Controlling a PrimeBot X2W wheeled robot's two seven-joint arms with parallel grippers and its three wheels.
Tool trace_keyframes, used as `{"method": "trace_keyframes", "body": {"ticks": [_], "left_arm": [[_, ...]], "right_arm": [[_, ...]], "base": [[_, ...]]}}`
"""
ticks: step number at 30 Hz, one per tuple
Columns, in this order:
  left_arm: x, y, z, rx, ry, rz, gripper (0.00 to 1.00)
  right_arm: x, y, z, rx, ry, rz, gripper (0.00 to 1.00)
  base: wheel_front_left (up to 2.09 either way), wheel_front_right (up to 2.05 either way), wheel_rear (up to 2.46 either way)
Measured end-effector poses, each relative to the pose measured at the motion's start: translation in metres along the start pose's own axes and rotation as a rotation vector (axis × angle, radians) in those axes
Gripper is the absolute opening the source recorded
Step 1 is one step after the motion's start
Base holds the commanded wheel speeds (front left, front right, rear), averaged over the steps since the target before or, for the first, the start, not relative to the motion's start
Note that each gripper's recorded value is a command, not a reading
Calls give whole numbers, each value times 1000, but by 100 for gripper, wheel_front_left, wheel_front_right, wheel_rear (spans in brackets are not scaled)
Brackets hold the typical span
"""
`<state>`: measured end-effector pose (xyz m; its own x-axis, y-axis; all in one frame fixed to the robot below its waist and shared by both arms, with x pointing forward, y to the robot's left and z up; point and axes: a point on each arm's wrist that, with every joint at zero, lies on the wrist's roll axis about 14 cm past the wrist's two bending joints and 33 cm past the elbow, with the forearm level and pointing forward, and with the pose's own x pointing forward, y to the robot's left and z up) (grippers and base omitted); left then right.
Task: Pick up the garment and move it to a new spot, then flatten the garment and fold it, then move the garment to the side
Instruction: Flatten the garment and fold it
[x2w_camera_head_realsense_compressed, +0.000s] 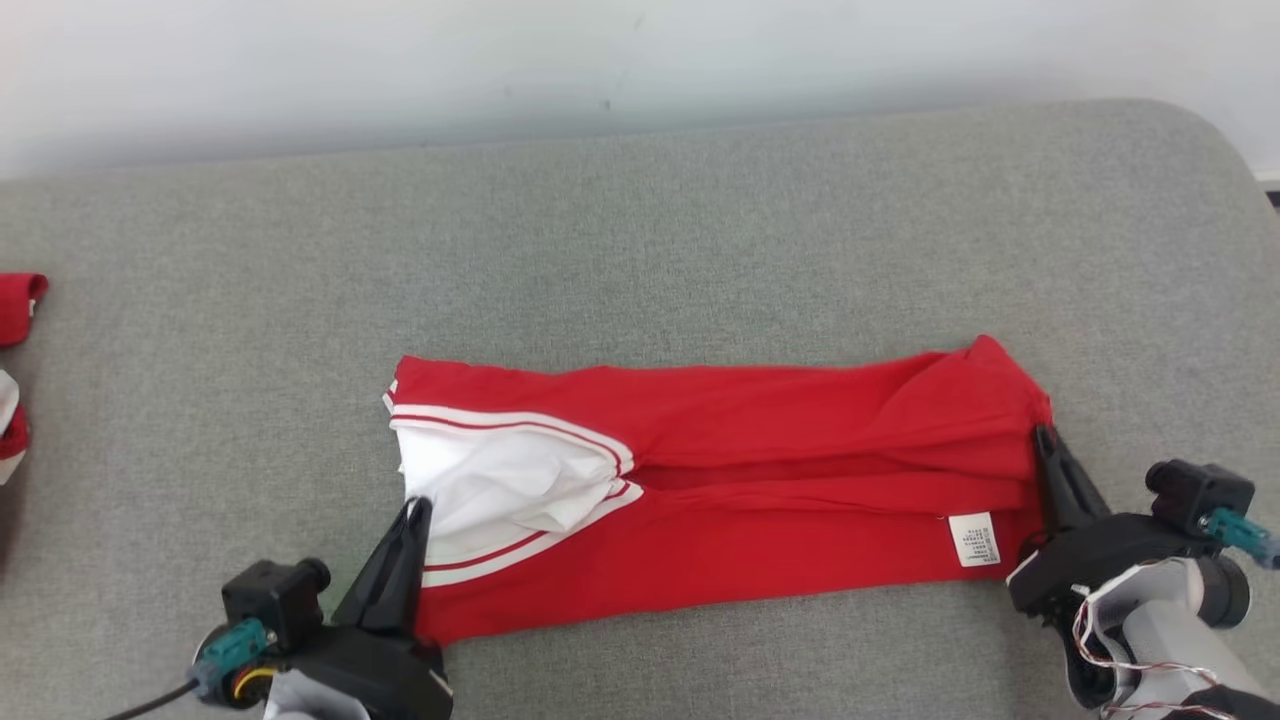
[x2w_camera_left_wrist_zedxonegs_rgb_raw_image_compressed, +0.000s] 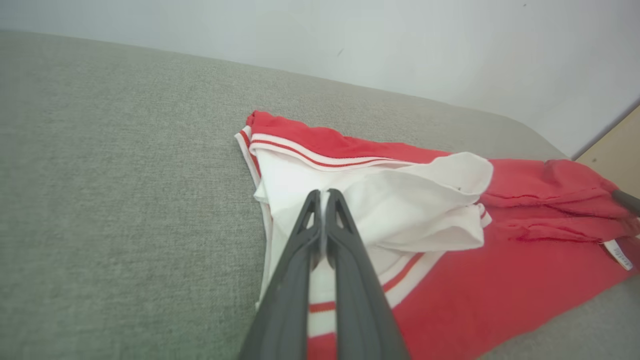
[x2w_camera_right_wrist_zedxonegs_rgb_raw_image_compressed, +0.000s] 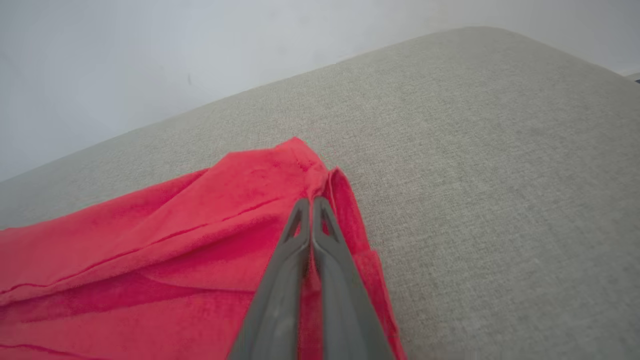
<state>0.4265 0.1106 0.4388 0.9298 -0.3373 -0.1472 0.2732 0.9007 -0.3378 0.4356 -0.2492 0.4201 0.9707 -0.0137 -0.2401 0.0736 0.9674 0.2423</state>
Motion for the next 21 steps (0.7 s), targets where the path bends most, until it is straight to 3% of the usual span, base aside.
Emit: {"method": "trace_keyframes", "body": {"ticks": [6,7,8,9,15,21], "left_arm": [[-2,1,-13,-11,26,17,0],[-2,0,-15,-7,31,17,36],[-3,0,-16,13,35,13,96],[-2,1,-13,20,26,15,100],[-2,4,25,56,-104,42,100],[-24,20,54,164,-211,132,100]], "right_arm": [[-6,-3,-4,-11,16,-9,0],[-7,-3,-5,-10,19,-12,0],[-7,-4,-4,-10,15,-13,54],[-7,-3,-2,-9,9,-12,100],[-6,2,26,-11,-81,9,100],[-9,1,33,-34,-102,12,100]], "base": [[0,0,0],[0,0,0],[0,0,0],[0,0,0],[0,0,0],[0,0,0]]}}
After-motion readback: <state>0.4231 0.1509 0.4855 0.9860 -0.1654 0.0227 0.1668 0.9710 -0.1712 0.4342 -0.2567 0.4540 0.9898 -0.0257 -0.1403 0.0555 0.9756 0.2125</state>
